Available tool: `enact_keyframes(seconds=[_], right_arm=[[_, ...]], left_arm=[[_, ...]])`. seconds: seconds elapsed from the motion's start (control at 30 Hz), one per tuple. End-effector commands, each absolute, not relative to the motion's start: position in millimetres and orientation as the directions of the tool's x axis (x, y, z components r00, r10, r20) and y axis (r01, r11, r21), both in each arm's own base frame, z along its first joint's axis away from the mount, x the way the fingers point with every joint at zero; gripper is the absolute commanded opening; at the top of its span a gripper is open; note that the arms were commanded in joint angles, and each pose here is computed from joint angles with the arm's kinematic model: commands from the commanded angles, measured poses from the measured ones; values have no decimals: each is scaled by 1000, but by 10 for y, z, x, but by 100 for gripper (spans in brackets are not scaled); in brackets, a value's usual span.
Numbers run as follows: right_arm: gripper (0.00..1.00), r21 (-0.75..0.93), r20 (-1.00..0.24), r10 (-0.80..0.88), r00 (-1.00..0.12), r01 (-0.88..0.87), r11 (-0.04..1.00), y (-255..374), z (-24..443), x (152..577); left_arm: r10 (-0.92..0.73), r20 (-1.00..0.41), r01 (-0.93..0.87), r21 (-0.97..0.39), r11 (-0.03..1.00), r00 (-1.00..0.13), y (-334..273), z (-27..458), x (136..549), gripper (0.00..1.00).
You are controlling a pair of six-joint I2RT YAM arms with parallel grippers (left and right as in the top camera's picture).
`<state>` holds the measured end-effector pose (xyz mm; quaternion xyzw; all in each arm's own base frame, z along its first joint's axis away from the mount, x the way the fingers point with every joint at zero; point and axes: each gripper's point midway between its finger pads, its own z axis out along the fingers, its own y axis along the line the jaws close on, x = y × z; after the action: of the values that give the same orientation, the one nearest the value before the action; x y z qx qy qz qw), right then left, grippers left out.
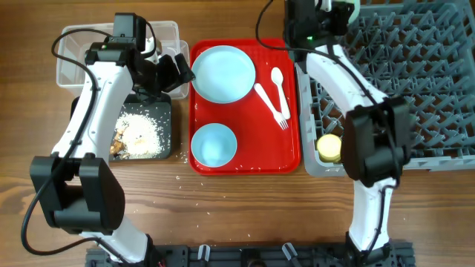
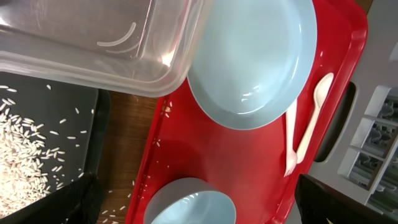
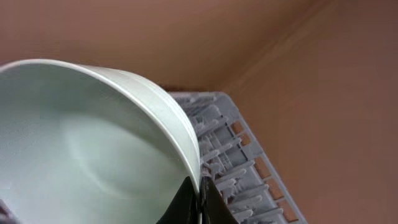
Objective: Sort waste into correct bins and load items into the dishwasher rack
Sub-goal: 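Place the mint-green bowl upside down in the rack's back row, then grasp the light-blue bowl with the right gripper and lift it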
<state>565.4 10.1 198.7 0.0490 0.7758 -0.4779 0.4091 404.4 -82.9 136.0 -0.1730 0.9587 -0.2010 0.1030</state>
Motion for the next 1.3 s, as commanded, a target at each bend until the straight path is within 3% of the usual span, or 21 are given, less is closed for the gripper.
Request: enact_keyframes(seconds=[0.0, 0.23, 0.27, 0.33, 0.37, 0.4, 0.53, 0.6, 0.67, 0.7, 0.77, 0.8, 0.83, 0.87, 0.93, 1.03, 1.2, 1.23, 1.27], right_arm=[[4, -761, -617, -335, -712, 433, 483, 60, 1804, 5667], [4, -788, -580, -387, -717, 373, 490, 354, 1717, 5654], [9, -801, -559, -409, -721, 341, 492, 472, 1686, 5628], [46, -821, -494, -468, -732, 216, 528, 722, 1515, 5596], [57, -823, -481, -479, -735, 189, 536, 784, 1471, 5574], [65, -821, -481, -479, -734, 185, 540, 824, 1455, 5552], [76, -801, -522, -485, -702, 206, 563, 933, 1721, 5511], [77, -764, -572, -470, -672, 226, 605, 951, 1928, 5493], [77, -659, -654, -421, -628, 201, 725, 1069, 2147, 5402], [77, -543, -686, -364, -630, 111, 832, 1243, 2124, 5284], [77, -304, -665, -299, -684, -118, 945, 1659, 1939, 5027], [77, -56, -601, -284, -747, -314, 948, 2083, 1801, 4696], [73, 148, -521, -257, -814, -382, 912, 2357, 1713, 4392], [70, 297, -425, -211, -880, -356, 886, 2505, 1620, 4156], [65, 439, -250, -148, -957, -248, 863, 2634, 1320, 3823], [64, 469, -62, -134, -989, -148, 871, 2706, 754, 3318], [56, 484, 41, -164, -986, -124, 866, 2918, 338, 2795], [53, 481, 51, -159, -986, -115, 869, 2923, 316, 2763], [42, 474, 63, -148, -987, -101, 875, 2911, 288, 2737]], left_arm=[[-384, -149, -287, -438, 852, -911, -812, 1470, 4070, 100], [-384, -149, -287, -438, 852, -911, -812, 1470, 4070, 100], [-384, -149, -287, -438, 852, -911, -812, 1470, 4070, 100], [-384, -149, -287, -438, 852, -911, -812, 1470, 4070, 100], [-384, -149, -287, -438, 852, -911, -812, 1470, 4070, 100], [-384, -149, -287, -438, 852, -911, -812, 1470, 4070, 100], [-384, -149, -287, -438, 852, -911, -812, 1470, 4070, 100], [-384, -149, -287, -438, 852, -911, -812, 1470, 4070, 100], [-384, -149, -287, -438, 852, -911, -812, 1470, 4070, 100], [-384, -149, -287, -438, 852, -911, -812, 1470, 4071, 100], [-384, -149, -287, -438, 852, -911, -812, 1470, 4070, 100], [-384, -149, -287, -438, 852, -911, -812, 1470, 4070, 100], [-384, -149, -287, -438, 852, -911, -812, 1470, 4070, 100], [-384, -149, -287, -438, 852, -911, -812, 1470, 4070, 100], [-384, -149, -287, -438, 852, -911, -812, 1470, 4070, 100], [-384, -149, -287, -438, 852, -911, -812, 1470, 4070, 100], [-384, -149, -287, -438, 852, -911, -812, 1470, 4070, 100], [-384, -149, -287, -438, 852, -911, -812, 1470, 4070, 100], [-384, -149, -287, -438, 852, -911, -812, 1470, 4070, 100]])
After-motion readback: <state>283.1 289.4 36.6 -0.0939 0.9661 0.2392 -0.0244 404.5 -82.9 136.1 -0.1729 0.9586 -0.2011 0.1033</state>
